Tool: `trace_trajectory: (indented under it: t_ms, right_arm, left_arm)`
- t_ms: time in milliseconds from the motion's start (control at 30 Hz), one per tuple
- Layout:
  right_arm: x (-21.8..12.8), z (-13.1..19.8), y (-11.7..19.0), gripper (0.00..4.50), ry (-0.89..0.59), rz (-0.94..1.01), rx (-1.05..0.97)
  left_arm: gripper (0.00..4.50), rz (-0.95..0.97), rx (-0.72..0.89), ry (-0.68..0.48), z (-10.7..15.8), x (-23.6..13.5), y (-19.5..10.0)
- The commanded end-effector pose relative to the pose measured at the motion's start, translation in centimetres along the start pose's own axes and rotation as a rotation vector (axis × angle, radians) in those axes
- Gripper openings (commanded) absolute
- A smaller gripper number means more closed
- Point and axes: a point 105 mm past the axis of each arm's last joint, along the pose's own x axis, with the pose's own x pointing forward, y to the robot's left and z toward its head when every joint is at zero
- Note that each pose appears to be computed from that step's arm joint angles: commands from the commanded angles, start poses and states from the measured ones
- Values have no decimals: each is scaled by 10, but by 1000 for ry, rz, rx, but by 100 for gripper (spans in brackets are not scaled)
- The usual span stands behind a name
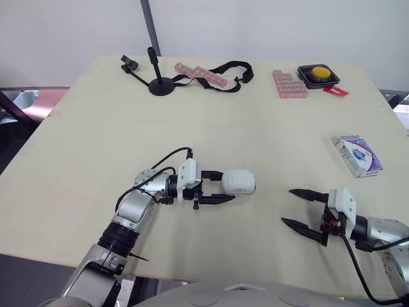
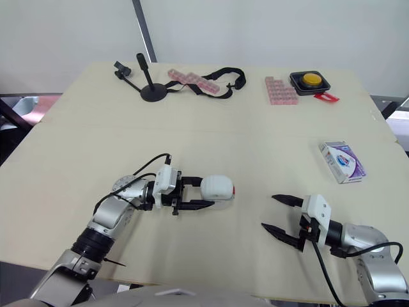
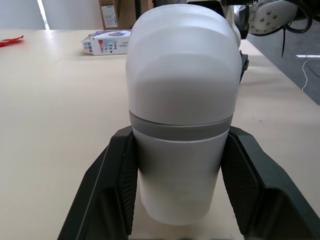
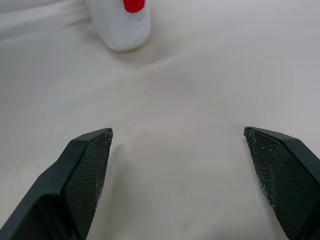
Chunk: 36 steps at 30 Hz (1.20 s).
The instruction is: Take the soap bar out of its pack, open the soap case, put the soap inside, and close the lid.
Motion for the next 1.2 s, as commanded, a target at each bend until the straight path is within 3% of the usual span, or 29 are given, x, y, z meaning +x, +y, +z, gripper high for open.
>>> trace_trajectory:
  t_ms: [33,233,400,700,867,1200]
  right_arm:
    - [-4,21,-9,357,-62,-16,-90]
    - [7,84,-27,167,-179,1,-236]
    - [30,139,-16,3,-278,99,-296]
    - [71,174,20,3,-270,239,-242]
    - [79,171,38,3,-207,317,-259]
    - [81,155,42,3,-123,349,-268]
  left_arm:
    - [189,2,33,-7,5,-3,3]
    - [189,-3,35,-2,4,-4,4]
    - [189,-6,35,-1,4,-5,4]
    - [189,0,35,-1,3,-5,3]
    - [189,7,33,-2,2,-5,3]
    - [189,13,31,-2,3,-5,4]
